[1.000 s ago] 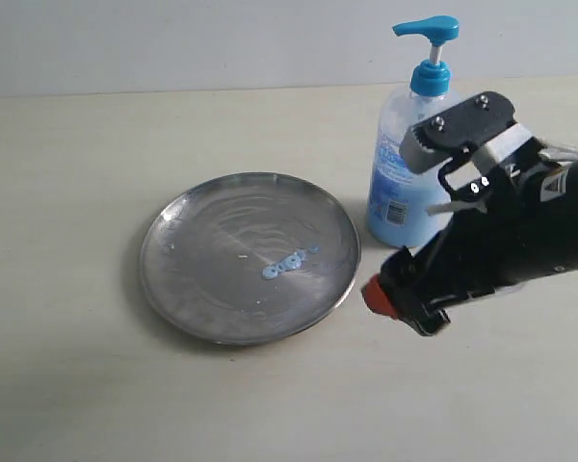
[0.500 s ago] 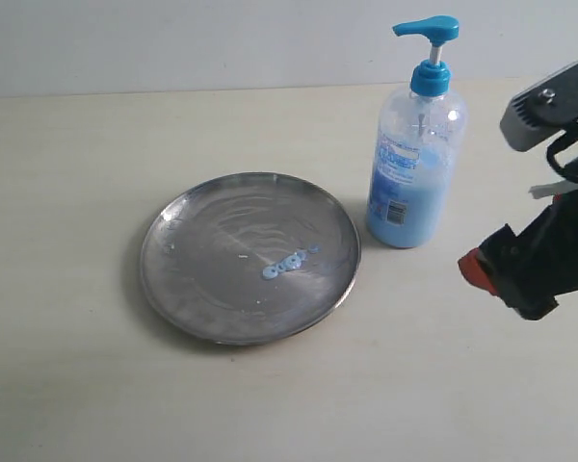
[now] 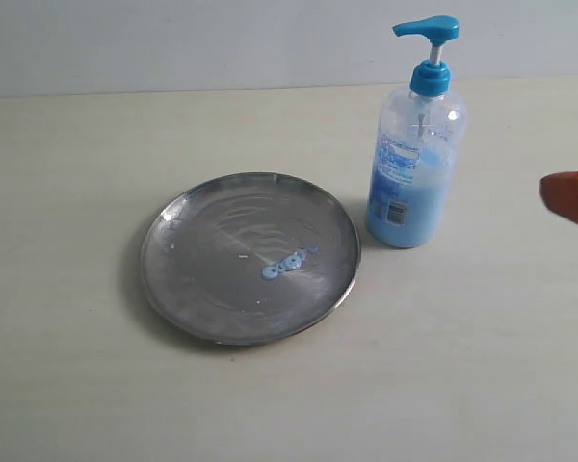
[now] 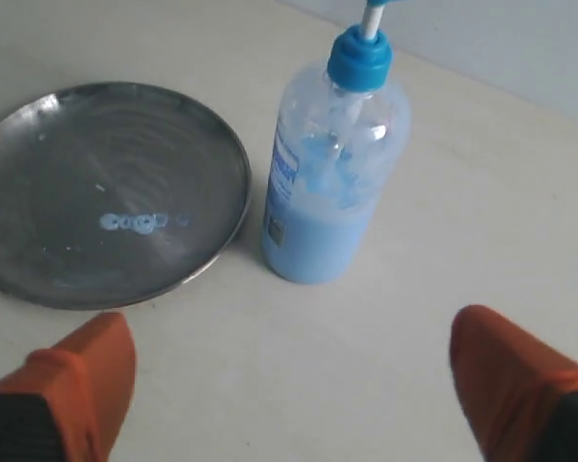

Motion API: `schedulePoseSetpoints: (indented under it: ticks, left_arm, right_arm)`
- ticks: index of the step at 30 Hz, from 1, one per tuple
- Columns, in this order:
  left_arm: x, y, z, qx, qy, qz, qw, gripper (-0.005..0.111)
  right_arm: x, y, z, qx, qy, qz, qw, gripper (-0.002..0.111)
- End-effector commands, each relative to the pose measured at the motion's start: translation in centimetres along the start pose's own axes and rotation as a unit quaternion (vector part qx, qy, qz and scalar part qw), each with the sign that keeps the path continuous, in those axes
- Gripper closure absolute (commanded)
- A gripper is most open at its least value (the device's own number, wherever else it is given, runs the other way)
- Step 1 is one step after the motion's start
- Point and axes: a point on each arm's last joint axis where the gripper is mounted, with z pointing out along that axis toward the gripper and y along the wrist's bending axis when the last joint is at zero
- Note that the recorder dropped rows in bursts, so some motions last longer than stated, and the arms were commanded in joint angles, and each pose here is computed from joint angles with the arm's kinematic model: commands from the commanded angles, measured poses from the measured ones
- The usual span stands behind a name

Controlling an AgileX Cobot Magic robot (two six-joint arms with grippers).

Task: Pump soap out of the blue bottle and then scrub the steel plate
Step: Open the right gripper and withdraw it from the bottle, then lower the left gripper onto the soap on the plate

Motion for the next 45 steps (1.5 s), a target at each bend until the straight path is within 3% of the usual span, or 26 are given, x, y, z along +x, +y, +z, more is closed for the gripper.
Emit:
schedulePoseSetpoints:
  ticks: [1, 3, 4, 6, 12, 19, 26, 45]
  left_arm:
    - [0.5, -0.2, -0.1, 0.008, 0.020, -0.002, 1.000, 0.106]
    - [0.7, -0.3, -0.1, 0.012, 0.032, -0.002, 0.999, 0.106]
    - [1.0, -0.3, -0.1, 0.018, 0.050, -0.002, 0.999, 0.106]
    - [1.6, -0.5, 0.1, 0.032, 0.090, -0.006, 0.995, 0.106]
    - [3.0, 0.1, 3.9, 0.075, 0.236, -0.042, 0.968, 0.106]
    - [4.9, 2.9, 12.8, 0.071, 0.349, -0.075, 0.932, 0.106]
    - [6.9, 3.6, 18.2, 0.072, 0.378, -0.076, 0.920, 0.106]
    - [13.5, 1.0, 30.7, 0.064, 0.381, -0.045, 0.921, 0.106]
  right_arm:
    - [0.1, -0.3, -2.2, 0.007, -0.046, 0.003, 0.999, 0.054]
    - [0.4, -0.4, -3.3, 0.009, -0.065, 0.006, 0.998, 0.074]
    - [0.7, -0.5, -4.5, 0.011, -0.086, 0.008, 0.996, 0.091]
    - [1.2, -0.6, -6.2, 0.014, -0.123, 0.013, 0.992, 0.108]
    - [3.2, -0.9, -10.5, 0.023, -0.228, 0.020, 0.973, 0.108]
    - [5.0, -1.2, -13.2, 0.043, -0.296, 0.018, 0.954, 0.108]
    - [5.7, -1.2, -12.4, 0.050, -0.292, 0.012, 0.955, 0.108]
    - [6.7, -0.6, -8.9, 0.040, -0.281, 0.004, 0.959, 0.108]
